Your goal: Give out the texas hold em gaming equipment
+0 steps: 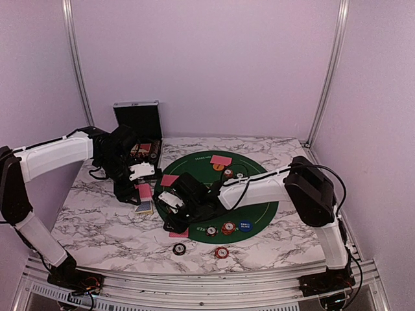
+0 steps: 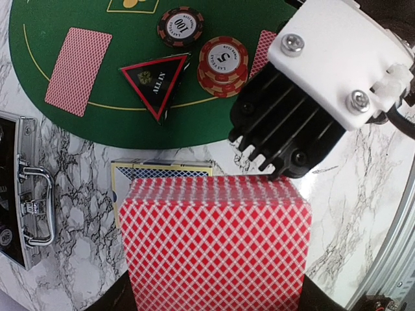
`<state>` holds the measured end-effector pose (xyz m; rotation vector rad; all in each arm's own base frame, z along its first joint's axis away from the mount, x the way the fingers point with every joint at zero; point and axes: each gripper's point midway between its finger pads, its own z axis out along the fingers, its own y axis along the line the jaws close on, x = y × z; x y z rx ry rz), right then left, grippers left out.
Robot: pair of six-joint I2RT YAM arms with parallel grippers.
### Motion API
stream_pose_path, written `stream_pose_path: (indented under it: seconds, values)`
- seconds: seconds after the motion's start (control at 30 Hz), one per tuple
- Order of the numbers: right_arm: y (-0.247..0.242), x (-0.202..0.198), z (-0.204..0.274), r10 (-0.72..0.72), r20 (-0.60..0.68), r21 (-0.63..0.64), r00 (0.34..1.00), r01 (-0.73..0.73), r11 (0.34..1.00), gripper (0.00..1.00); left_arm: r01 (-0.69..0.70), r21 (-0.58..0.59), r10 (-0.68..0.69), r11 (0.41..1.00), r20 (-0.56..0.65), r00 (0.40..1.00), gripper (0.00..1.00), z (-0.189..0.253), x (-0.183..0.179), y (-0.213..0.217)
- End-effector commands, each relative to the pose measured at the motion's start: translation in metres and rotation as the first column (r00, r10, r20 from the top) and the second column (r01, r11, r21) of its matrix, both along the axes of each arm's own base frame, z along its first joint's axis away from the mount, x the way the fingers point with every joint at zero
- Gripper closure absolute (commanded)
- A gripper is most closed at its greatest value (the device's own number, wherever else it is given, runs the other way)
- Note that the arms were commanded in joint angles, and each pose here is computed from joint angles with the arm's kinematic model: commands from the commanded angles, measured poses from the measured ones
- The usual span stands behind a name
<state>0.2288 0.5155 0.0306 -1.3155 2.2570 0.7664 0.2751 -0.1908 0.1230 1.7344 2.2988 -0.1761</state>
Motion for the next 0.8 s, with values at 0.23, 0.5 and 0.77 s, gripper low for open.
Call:
stream_pose_path:
  seconds: [0.23, 0.5, 0.77]
  values:
    - [-0.034, -0.013, -0.028, -0.013, -0.035, -0.145, 0.999, 0.008, 0.989, 0.62, 0.014, -0.114, -0.007, 0.993, 0.060, 0.998, 1.00, 0.026, 0.013, -0.022]
    - [-0.069, -0.004, -0.030, -0.062, 0.042, -0.216, 0.997, 0.069, 0.974, 0.64, 0.019, -0.120, -0.010, 0.993, 0.070, 0.998, 1.00, 0.030, 0.012, -0.021]
    - [-0.075, 0.014, 0.005, -0.098, 0.178, -0.193, 0.979, 0.132, 0.972, 0.61, 0.010, -0.120, 0.000, 0.993, 0.083, 0.997, 1.00, 0.034, 0.013, -0.016]
